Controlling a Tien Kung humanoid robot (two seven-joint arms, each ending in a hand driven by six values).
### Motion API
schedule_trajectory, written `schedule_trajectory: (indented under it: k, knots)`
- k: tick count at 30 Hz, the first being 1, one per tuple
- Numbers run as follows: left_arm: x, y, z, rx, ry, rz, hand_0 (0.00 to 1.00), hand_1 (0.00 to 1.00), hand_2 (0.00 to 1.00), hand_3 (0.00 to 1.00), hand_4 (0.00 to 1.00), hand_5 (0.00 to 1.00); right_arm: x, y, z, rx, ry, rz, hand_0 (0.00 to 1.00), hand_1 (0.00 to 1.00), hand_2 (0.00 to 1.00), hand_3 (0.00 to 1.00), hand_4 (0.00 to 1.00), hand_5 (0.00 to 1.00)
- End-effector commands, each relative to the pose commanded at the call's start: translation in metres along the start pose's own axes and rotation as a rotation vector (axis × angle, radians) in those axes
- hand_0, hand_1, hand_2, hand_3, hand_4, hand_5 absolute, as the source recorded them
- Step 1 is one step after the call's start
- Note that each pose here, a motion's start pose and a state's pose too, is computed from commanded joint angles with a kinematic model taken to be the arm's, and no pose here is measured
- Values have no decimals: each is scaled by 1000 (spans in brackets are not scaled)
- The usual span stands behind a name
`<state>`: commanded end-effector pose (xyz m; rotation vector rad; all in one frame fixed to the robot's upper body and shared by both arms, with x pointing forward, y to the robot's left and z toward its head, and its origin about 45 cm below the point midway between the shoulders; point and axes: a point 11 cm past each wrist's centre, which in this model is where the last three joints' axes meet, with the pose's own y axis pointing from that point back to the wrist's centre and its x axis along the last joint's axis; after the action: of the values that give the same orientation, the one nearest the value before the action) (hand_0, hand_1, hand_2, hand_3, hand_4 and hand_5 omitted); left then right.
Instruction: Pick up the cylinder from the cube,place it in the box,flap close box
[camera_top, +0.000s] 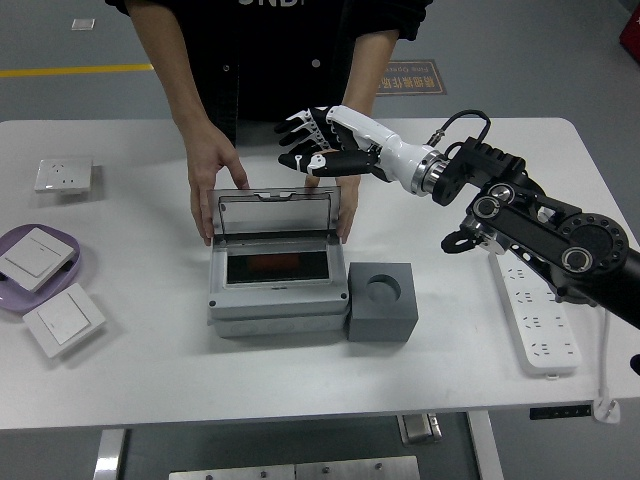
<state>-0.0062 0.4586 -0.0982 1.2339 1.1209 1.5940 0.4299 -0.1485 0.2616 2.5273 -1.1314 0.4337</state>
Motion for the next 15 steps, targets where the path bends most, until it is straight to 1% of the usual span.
schedule_trajectory:
  k: [3, 6, 9, 10, 15]
  knots:
    - [0, 0, 0, -1, 0, -1, 578, 626, 607, 623, 681, 216, -1, 1, 12, -31, -1, -1, 748, 685, 706, 736, 771, 357]
    - [-1, 0, -1, 1, 0, -2, 578, 626, 607, 623, 680, 215, -6, 5, 19, -47, 1, -11, 744, 681, 705, 734, 763, 369]
    - [-2, 0, -1, 1, 1, -2, 578, 626, 607, 623, 680, 215, -12, 9, 20, -44, 8, -23, 744, 681, 705, 734, 763, 369]
    - [-2, 0, -1, 1, 1, -2, 578, 625, 606, 623, 680, 215, -14, 10, 20, -40, 10, -28, 728, 680, 705, 741, 769, 387]
    - [-3, 0, 0, 0, -1, -4, 578, 625, 606, 623, 680, 215, -29, 17, 16, -21, 13, -60, 728, 680, 705, 741, 769, 387]
